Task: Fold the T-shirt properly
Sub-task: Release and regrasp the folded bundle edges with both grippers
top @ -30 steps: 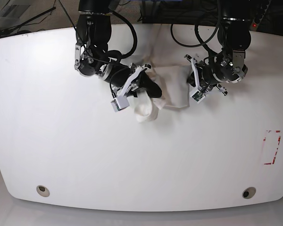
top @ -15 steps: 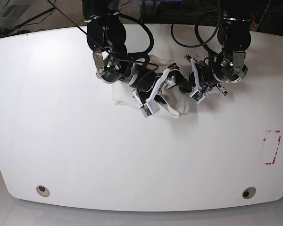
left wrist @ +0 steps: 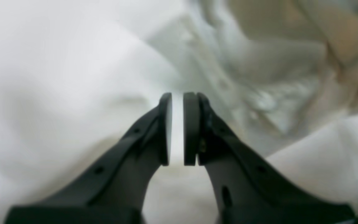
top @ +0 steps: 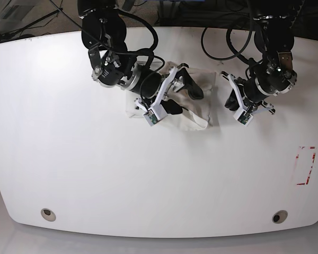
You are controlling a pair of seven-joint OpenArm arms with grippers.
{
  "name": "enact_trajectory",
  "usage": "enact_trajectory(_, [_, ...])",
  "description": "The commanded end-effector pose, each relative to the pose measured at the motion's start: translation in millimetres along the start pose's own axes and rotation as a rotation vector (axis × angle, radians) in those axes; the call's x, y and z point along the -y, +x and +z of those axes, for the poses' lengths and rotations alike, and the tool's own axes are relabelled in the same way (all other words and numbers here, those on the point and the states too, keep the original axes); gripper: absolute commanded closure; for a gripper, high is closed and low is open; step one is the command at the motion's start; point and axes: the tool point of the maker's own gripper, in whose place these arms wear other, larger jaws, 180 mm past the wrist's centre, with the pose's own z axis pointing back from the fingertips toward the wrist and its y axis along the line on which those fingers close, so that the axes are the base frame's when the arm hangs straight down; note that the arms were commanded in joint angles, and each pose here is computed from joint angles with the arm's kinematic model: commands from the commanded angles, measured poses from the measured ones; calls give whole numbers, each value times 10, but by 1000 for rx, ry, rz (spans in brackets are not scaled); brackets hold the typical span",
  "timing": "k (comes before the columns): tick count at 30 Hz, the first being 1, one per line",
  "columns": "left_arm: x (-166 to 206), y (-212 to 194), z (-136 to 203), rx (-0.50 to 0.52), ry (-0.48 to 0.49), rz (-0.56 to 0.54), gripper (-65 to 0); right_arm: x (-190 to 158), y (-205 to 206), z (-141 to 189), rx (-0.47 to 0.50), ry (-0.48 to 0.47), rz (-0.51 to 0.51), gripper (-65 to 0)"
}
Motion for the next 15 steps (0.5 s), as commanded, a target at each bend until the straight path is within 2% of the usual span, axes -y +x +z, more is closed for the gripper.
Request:
enact_trajectory(1, [-188,57,113,28,48,2,-49,-61,127,75,45,15,32,-417])
enact_trajectory(3, [-328,5,178,16,82,5,-49,-28,45,117,31,1,25,-417])
enact_trajectory(11, [-530,-222,331,-63,118,-50,-44,493,-7,439,34,-145,-7,-423])
enact_trajectory(15, [-489,-320,344,-85,109,-47,-44,615,39,586,64,-148,-15,-423])
